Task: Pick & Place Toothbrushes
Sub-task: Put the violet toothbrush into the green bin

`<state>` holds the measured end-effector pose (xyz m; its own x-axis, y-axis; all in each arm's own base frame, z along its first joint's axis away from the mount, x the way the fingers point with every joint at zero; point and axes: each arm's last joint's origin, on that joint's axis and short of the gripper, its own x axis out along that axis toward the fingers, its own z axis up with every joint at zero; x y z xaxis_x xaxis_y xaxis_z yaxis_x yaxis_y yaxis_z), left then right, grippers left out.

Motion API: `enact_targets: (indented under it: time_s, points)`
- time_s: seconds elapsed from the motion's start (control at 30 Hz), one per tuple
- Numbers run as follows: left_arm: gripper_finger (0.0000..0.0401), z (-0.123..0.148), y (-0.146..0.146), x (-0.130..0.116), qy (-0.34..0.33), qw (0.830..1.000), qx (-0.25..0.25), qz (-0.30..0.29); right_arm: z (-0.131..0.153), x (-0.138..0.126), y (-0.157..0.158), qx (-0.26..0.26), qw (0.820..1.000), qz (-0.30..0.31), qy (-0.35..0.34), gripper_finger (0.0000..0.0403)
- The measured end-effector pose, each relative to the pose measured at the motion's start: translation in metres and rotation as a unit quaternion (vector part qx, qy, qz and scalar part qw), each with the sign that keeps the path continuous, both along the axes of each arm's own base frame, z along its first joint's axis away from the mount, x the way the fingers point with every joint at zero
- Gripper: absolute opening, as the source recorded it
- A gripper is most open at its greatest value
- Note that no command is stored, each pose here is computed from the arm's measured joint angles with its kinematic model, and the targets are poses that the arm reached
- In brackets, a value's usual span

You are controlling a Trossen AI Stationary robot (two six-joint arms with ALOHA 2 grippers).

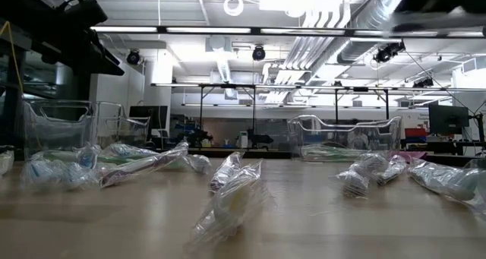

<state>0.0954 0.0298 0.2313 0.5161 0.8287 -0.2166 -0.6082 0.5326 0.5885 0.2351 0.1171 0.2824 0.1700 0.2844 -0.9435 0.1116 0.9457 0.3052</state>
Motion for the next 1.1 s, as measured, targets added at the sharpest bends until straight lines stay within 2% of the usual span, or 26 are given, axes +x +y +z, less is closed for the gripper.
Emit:
enact_targets:
  time_s: [0.2, 0.47, 0.63, 0.73, 0.87, 0.97, 1.1]
  points:
    - [0.0221, 0.000, 0.000, 0.000, 0.000, 1.000, 0.000, -0.001, 0.000, -0.012, 0.017, 0.042, 0.996, -0.045, 0.061, 0.0002]
    - [0.0221, 0.000, 0.000, 0.000, 0.000, 1.000, -0.001, -0.003, 0.000, -0.035, 0.049, 0.052, 0.990, -0.077, 0.107, 0.0002]
    - [0.0221, 0.000, 0.000, 0.000, 0.000, 1.000, -0.001, -0.003, -0.001, -0.054, 0.070, 0.046, 0.989, -0.069, 0.119, 0.0002]
    - [0.0221, 0.000, 0.000, 0.000, 0.000, 1.000, -0.001, -0.003, -0.001, -0.064, 0.079, 0.030, 0.994, -0.046, 0.099, 0.0002]
    - [0.0221, 0.002, 0.000, 0.001, -0.003, 1.000, 0.004, -0.004, 0.000, -0.068, 0.090, 0.017, 0.999, -0.021, 0.040, 0.0002]
    - [0.0221, 0.002, 0.000, 0.001, 0.002, 1.000, 0.009, -0.004, 0.000, -0.068, 0.094, 0.008, 0.999, -0.041, 0.011, 0.0002]
    - [0.0221, 0.002, 0.000, 0.001, 0.003, 1.000, 0.009, -0.004, -0.005, -0.066, 0.100, 0.007, 0.999, -0.050, 0.005, 0.0002]
